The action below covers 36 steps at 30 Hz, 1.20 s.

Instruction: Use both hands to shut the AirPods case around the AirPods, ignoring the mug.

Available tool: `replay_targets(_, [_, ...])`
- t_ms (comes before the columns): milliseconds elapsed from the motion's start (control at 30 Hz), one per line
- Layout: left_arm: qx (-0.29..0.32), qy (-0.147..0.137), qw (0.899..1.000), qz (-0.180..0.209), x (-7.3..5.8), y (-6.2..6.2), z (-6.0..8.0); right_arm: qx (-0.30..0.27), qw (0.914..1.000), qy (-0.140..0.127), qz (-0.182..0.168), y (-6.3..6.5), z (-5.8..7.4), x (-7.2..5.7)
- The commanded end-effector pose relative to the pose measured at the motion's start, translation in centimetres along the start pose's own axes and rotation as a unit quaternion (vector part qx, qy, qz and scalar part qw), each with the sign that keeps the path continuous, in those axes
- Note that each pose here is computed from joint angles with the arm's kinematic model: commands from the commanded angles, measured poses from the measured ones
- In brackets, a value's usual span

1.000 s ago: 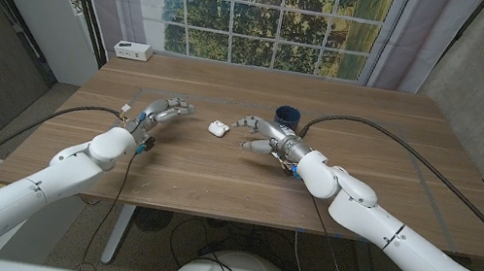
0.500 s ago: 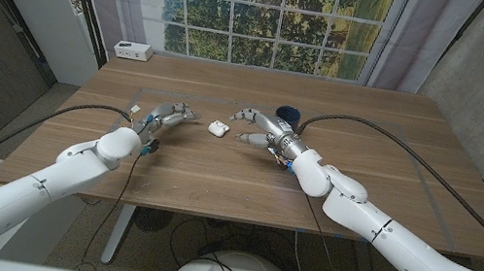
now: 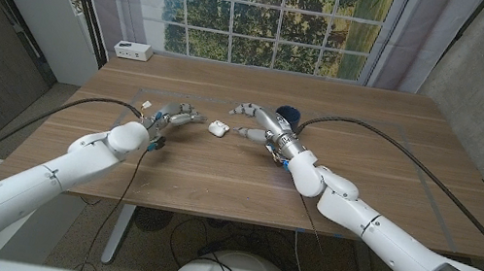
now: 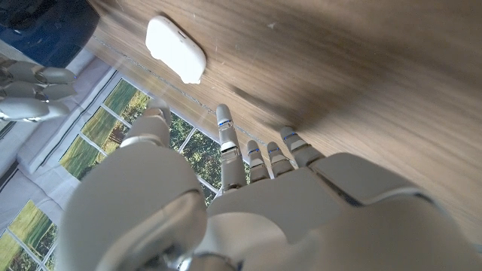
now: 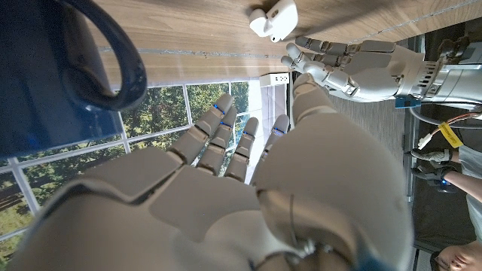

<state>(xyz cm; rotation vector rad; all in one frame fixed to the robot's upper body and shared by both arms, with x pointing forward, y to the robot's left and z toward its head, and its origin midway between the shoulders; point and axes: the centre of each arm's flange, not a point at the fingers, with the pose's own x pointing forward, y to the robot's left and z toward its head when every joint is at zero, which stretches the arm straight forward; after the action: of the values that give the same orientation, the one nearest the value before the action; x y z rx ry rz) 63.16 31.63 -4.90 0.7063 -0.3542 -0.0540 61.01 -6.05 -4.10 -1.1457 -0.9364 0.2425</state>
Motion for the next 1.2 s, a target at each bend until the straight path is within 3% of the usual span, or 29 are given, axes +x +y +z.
replay_targets(33, [0.018,-0.001,0.999,-0.030,1.4,-1.1,1.6,0.009,0.9998,-0.013,-0.010,0.5,-0.1,1.2])
replay_targets(600, [0.047,-0.012,0.998,-0.038,0.9,-4.1,2.5,0.005,0.9995,-0.025,-0.016,1.3,-1.3,2.7])
replay_targets(900, [0.046,0.005,0.998,-0.038,1.1,-4.3,2.4,-0.003,0.9995,-0.026,0.015,2.1,-1.7,4.2])
replay_targets(1200, [0.060,0.017,0.997,-0.044,1.8,-4.6,2.6,-0.001,0.9991,-0.031,0.029,2.9,-1.9,4.9])
